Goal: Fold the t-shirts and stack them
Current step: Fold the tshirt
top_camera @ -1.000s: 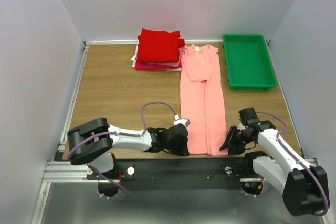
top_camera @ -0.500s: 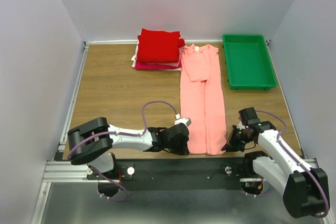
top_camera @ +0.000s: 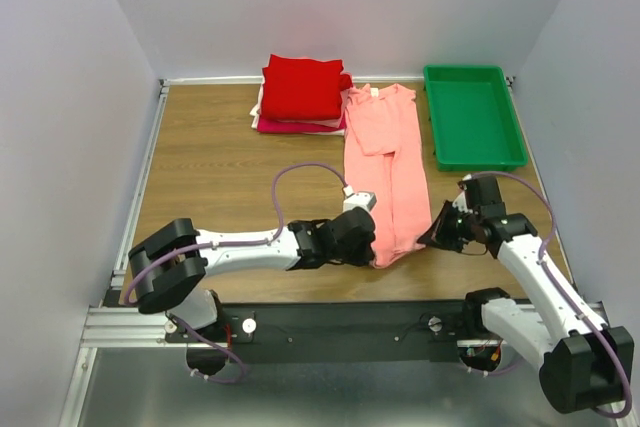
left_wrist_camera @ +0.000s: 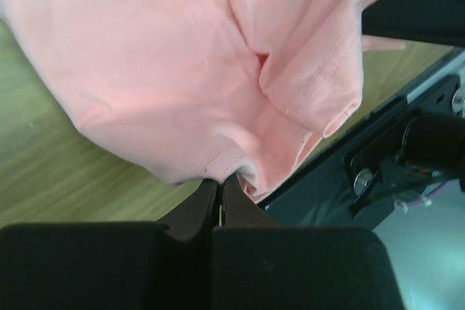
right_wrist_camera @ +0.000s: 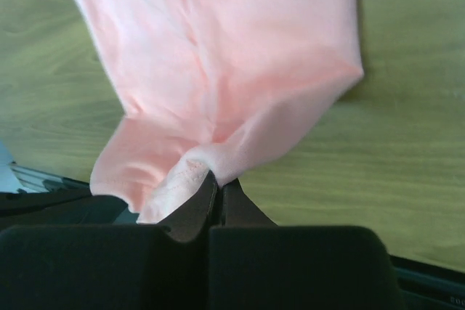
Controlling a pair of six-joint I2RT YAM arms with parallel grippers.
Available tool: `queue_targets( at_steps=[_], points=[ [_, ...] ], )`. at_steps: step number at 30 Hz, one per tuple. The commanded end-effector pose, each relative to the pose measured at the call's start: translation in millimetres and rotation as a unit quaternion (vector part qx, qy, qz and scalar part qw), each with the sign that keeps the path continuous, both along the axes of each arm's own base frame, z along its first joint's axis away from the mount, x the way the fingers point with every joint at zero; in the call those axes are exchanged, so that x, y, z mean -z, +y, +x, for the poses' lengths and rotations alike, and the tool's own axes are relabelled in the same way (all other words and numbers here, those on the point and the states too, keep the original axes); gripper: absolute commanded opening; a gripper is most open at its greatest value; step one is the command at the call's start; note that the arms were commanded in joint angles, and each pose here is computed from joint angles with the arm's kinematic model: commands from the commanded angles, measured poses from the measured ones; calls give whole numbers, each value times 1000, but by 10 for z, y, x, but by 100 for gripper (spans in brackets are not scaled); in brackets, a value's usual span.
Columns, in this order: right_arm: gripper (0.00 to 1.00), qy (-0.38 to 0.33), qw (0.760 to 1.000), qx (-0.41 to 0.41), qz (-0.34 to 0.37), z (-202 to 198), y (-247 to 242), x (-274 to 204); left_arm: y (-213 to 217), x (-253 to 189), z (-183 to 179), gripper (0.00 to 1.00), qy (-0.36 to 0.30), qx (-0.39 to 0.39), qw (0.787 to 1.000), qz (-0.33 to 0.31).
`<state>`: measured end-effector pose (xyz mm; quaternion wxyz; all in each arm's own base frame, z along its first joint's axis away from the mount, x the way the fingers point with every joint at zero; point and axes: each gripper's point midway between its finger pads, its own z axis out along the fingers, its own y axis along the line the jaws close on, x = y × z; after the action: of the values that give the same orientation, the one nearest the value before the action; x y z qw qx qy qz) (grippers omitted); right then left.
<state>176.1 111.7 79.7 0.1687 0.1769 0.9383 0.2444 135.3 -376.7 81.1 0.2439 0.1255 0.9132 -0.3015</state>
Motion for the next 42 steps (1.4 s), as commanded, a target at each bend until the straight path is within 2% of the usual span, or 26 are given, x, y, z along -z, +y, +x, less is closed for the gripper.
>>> queue_targets(
  at_steps=[1, 7, 14, 25, 42],
  points=[
    [1, -105, 994, 10, 15, 478, 69, -429, 125, 0, 358, 0, -34, -26, 998, 37],
    [0, -132, 991, 26, -8, 699, 3, -576, 136, -128, 724, 0, -51, -29, 997, 43],
    [0, -129, 991, 20, -2, 944, 74, -545, 253, -181, 1139, 0, -82, -32, 993, 83],
    [1, -162, 984, 59, -40, 1438, -37, -684, 211, -313, 1694, 0, -104, -47, 989, 95],
    [0, -149, 983, 62, -85, 2051, -69, -548, 289, -266, 2306, 0, -112, -65, 987, 94]
  ],
)
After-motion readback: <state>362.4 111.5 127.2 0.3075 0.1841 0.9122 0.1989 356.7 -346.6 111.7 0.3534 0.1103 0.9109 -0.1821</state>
